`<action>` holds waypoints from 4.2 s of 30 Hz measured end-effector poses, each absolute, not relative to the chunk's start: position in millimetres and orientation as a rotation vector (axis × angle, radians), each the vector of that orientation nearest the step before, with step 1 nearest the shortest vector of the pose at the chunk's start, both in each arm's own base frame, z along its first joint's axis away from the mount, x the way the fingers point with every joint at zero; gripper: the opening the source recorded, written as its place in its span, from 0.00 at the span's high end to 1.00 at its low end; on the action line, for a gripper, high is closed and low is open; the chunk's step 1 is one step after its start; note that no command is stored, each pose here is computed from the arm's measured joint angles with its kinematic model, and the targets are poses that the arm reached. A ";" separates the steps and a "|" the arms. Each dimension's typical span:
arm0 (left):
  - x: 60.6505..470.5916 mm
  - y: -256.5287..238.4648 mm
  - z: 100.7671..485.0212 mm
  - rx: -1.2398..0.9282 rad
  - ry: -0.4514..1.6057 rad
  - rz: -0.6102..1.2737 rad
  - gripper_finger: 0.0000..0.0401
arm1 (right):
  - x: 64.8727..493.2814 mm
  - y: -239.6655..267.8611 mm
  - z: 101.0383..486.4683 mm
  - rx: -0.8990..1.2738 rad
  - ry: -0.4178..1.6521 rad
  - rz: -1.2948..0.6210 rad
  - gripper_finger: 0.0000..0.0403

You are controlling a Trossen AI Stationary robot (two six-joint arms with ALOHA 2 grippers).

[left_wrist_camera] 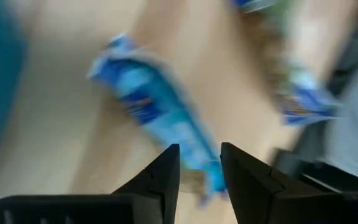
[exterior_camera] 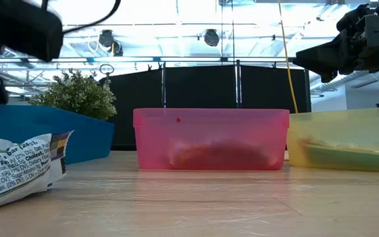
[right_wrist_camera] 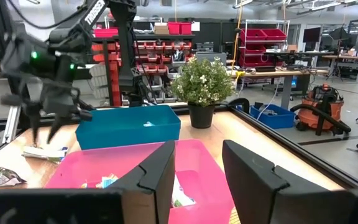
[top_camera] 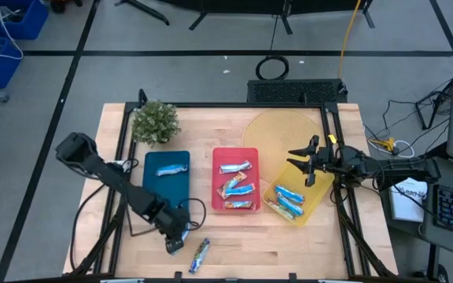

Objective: Pick and place Granola Bars by type
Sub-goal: Put the blue granola bar into the blue bin

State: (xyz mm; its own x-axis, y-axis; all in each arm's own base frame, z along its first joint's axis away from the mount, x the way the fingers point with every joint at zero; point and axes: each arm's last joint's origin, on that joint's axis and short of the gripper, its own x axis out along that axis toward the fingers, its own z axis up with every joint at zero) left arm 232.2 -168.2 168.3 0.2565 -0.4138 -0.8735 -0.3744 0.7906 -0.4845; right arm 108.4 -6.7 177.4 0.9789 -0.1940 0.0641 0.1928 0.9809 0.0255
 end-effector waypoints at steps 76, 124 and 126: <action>246.1 -167.5 148.1 -0.872 1.341 0.137 0.74 | 108.5 -6.6 177.4 0.031 -0.067 -0.192 0.69; 238.4 -138.5 292.0 -0.293 1.402 0.651 0.98 | 108.4 -6.6 177.5 0.046 -0.070 -0.191 0.69; 245.4 -141.2 291.2 -0.309 1.364 0.587 0.93 | 108.4 -6.6 177.5 0.046 -0.069 -0.191 0.69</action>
State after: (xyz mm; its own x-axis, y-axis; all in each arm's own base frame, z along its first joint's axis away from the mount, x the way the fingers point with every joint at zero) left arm 245.4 -141.2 291.2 0.0931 0.2125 -0.9727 -0.5596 0.8192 0.1254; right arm 108.4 -6.6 177.5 0.9795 -0.1910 0.0646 0.1878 0.9808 0.0518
